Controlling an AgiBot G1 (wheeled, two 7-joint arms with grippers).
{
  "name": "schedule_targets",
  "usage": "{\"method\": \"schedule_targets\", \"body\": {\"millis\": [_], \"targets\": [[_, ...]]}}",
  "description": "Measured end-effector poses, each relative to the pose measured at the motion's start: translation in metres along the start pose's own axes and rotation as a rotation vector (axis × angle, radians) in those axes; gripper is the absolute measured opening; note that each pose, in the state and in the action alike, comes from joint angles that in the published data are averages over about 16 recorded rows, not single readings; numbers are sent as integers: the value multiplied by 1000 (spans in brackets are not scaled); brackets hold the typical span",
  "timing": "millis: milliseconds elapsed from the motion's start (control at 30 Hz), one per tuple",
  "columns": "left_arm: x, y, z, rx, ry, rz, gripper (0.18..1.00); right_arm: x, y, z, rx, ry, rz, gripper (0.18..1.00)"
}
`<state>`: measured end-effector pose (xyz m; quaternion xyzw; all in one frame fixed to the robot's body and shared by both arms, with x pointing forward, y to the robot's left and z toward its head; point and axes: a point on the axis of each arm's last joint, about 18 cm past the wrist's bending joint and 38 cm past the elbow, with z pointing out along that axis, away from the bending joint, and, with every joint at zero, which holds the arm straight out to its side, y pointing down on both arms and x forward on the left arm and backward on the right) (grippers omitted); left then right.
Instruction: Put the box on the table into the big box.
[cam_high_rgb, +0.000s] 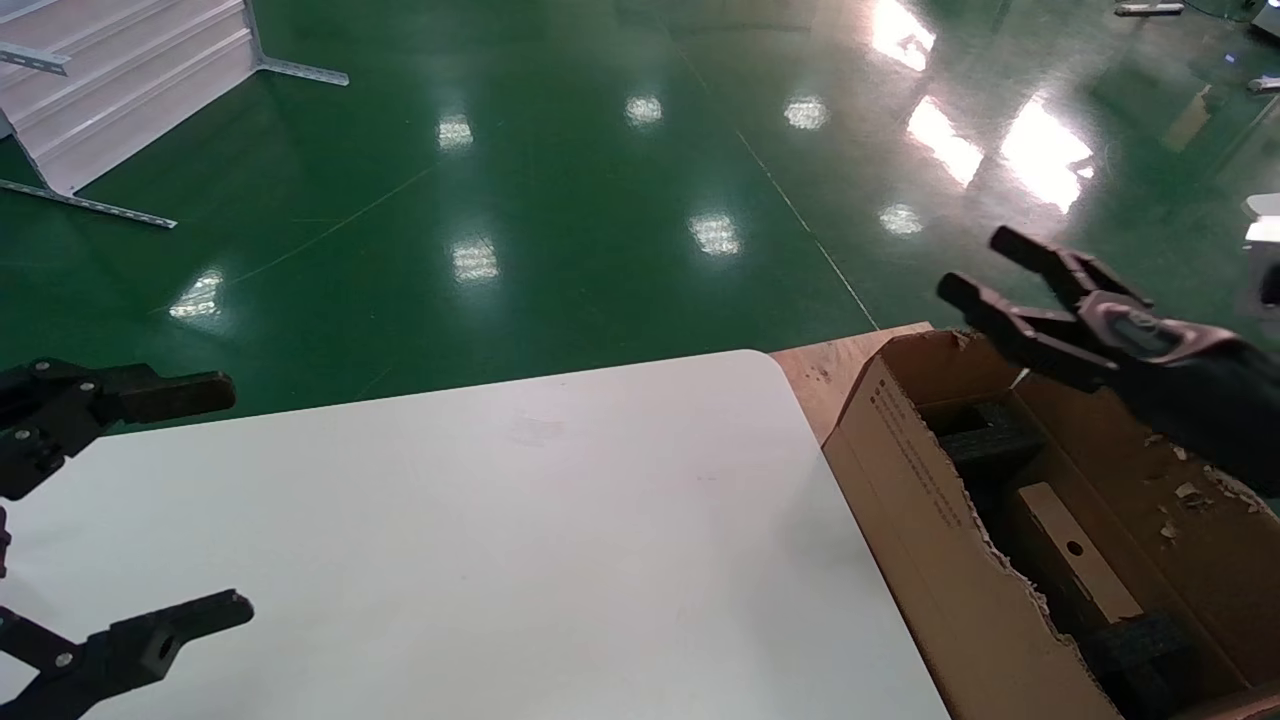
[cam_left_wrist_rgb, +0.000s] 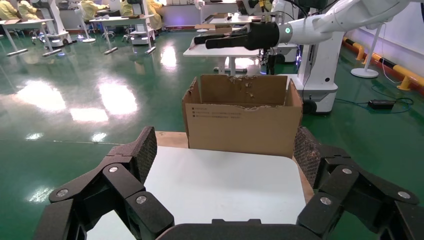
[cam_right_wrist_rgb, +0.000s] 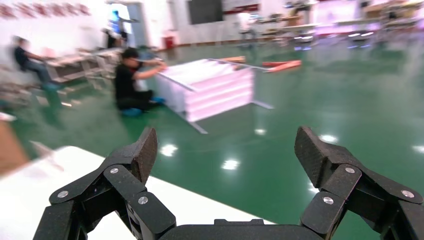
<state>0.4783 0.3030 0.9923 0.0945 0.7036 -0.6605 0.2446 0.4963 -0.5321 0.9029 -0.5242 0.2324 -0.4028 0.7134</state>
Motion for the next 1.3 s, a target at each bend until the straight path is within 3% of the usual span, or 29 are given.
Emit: {"method": "schedule_targets", "body": {"millis": [300,567,1033,1300], "targets": [[0,0,0,0,0,0,1001,-44,2,49,24,-221,114,1001],[0,0,0,0,0,0,1001,-85,-6,85,21,-418,145,1001],[0,0,0,0,0,0,1001,-150,-31,123,-31,-694,39,1001],[0,0,0,0,0,0,1001,-166,-40,131,-57,-749,-32,1001]]}}
